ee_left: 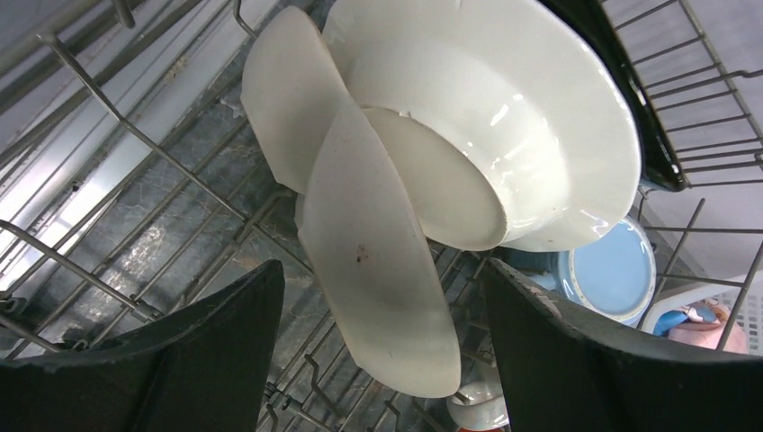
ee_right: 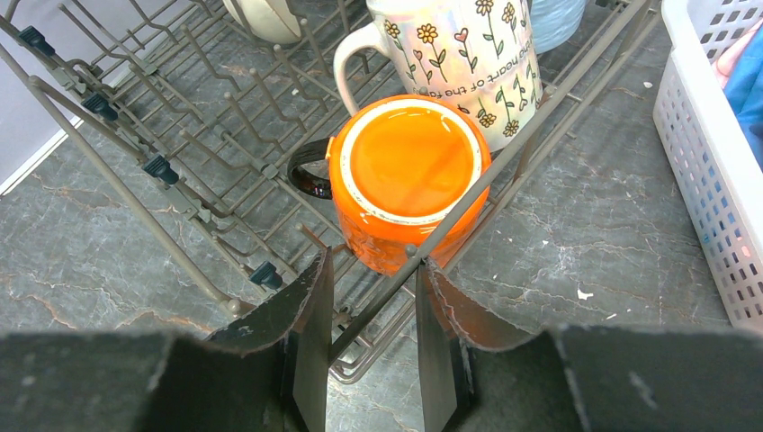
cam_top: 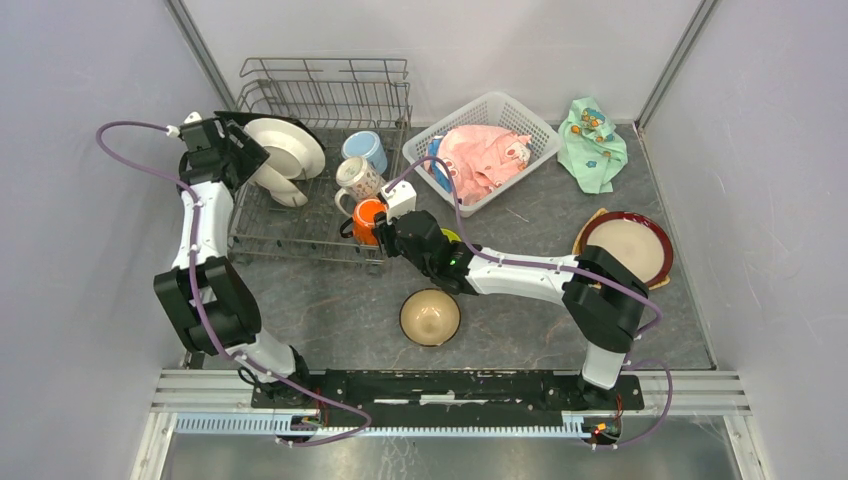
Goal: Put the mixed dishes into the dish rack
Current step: Insert the plate into the dish rack.
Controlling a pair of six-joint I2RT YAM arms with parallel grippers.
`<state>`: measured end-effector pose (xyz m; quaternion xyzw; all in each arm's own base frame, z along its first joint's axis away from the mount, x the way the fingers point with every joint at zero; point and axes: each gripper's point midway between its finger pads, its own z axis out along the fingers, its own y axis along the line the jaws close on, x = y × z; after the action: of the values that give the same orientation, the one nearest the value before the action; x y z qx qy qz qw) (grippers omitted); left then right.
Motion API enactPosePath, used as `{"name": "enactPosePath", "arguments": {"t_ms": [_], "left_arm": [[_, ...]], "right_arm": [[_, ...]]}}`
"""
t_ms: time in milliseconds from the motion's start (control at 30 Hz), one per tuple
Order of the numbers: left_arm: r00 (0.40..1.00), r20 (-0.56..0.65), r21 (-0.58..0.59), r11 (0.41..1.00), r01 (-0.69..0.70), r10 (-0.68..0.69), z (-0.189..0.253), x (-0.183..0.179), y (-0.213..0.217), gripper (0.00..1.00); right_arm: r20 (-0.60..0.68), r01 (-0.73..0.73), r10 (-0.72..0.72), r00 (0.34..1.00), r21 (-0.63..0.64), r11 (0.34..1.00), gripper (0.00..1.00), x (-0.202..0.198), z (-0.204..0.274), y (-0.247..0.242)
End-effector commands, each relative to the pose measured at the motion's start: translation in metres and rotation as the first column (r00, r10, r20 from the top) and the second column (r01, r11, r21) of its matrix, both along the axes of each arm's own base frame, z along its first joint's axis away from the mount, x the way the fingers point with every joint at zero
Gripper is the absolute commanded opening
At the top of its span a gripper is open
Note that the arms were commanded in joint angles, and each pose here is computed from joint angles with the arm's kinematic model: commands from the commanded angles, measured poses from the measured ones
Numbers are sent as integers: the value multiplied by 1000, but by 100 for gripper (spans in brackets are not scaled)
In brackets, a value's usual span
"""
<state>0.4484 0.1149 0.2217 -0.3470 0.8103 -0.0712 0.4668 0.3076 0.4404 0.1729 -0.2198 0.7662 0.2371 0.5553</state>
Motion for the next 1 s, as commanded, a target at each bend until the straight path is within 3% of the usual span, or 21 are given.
{"name": "enactPosePath", "arguments": {"t_ms": [0,200,333,667,967], "left_arm": [[999,34,-6,1000,29,-29,-1,8,-2,86],[1000,-26,-5,1000,-18,18,-27,0,5,84],[999,-32,-17,1000,-15,14,-30,1,3,77],[999,14,-91,995,-31,32,-16,-3,-7,34],[987,138,-156,986,-62,84,29,-2,-13,3]], "right_arm": [[-86,-431,423,902,-124,894,21,-93,-39,42],[-86,-442,435,896,-112,890,21,-94,-38,45],[-79,-449,443,893,-101,888,21,-95,-35,46],[-77,-466,460,885,-94,880,21,-100,-37,46],[-73,-466,461,885,-95,880,21,-100,-38,44]]}}
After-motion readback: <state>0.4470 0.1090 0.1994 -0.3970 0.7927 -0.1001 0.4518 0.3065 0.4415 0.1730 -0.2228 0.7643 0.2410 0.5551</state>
